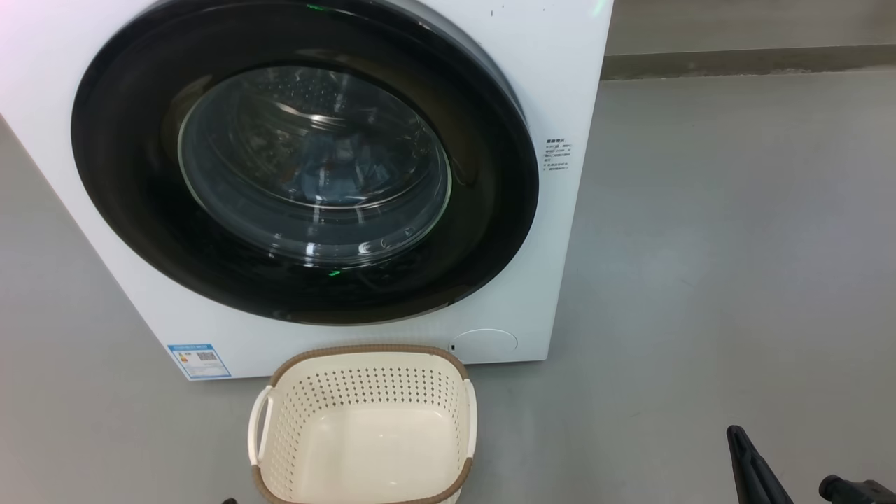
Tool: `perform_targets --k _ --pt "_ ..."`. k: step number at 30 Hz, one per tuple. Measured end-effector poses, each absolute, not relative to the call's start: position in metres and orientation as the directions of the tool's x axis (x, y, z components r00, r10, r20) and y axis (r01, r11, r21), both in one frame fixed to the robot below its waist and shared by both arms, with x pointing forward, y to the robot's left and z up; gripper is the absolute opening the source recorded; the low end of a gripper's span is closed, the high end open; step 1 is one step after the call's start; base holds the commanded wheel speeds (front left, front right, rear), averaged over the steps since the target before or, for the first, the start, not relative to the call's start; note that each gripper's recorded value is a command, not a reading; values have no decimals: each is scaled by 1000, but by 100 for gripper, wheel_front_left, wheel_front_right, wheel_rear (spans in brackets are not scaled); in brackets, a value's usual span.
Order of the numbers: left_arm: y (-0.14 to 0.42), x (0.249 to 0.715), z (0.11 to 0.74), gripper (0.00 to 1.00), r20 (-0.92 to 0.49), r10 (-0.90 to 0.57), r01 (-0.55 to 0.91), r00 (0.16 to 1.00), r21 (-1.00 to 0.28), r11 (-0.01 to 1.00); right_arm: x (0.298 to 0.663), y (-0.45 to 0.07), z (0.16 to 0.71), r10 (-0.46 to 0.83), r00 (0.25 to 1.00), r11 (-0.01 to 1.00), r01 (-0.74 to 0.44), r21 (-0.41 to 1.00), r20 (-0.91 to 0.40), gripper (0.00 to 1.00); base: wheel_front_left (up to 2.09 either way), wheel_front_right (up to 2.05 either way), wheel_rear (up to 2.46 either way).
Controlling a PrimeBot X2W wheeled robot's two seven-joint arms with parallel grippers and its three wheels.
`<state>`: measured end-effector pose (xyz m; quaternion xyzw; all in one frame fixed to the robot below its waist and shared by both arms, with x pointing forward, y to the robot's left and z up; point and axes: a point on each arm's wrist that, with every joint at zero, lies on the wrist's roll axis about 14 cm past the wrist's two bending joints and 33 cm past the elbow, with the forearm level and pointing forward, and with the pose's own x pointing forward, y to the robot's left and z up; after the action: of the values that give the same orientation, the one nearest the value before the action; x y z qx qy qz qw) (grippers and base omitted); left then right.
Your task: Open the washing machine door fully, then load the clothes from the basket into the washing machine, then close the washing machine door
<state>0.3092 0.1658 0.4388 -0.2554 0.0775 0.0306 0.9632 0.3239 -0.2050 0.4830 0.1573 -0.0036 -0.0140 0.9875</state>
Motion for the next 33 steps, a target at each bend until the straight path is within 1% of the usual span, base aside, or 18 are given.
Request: perform_targets --k 18,33 --pt "171 319 439 0 -191 30 -146 981 -627 765 332 -208 479 -55 998 868 62 492 -30 0 0 0 0" --pt "174 328 442 0 -198 28 -166 980 -728 665 339 -211 478 -68 996 766 85 637 -51 0 0 0 0"
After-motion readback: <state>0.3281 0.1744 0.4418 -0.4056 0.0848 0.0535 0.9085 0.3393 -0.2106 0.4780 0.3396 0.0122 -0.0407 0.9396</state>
